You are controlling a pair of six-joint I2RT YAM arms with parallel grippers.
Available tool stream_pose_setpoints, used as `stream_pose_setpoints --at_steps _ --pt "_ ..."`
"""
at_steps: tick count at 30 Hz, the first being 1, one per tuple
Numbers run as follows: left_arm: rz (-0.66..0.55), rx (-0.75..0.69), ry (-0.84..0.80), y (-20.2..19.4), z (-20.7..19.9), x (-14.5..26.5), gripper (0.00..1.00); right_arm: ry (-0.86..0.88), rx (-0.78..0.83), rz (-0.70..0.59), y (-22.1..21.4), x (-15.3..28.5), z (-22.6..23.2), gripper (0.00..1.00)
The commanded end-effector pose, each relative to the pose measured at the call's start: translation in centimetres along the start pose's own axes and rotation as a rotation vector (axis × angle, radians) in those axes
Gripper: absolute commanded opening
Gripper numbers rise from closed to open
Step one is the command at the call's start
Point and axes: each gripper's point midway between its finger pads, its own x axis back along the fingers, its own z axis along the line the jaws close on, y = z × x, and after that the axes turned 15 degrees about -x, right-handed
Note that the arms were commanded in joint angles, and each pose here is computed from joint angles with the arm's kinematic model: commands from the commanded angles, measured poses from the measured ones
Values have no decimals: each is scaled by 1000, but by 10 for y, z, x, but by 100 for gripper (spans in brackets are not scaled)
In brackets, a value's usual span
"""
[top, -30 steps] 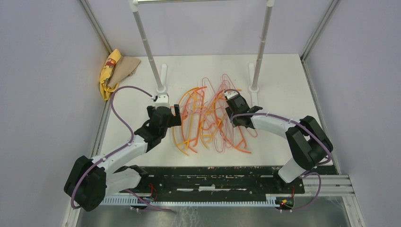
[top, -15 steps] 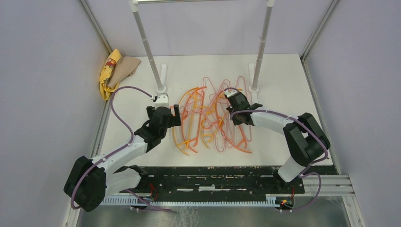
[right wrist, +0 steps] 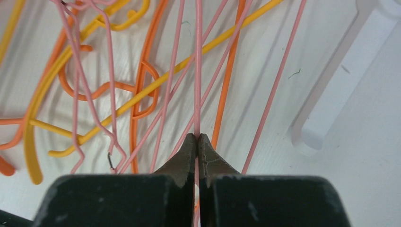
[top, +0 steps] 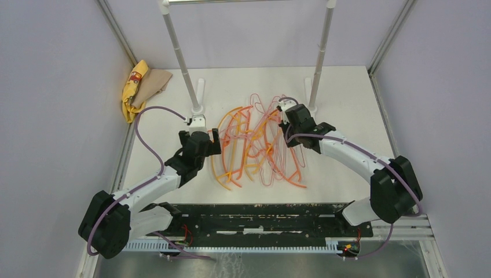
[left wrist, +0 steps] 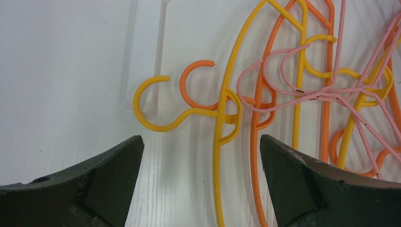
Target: Organize the hangers
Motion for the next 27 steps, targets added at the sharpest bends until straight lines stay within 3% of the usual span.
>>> stream_pose_setpoints --at_steps 1,11,16,20,27 --pt "-38 9 22 8 2 -2 100 97 -49 -117 41 31 21 0" --pt "-36 17 15 5 0 -4 100 374 -182 -352 138 91 83 1" --pt "-38 13 22 4 3 -2 100 374 -226 -436 167 108 85 1" --pt "-40 9 26 3 5 -1 100 339 -211 -398 157 93 80 1" --pt "-43 10 22 5 4 0 100 292 -128 -190 82 46 66 1"
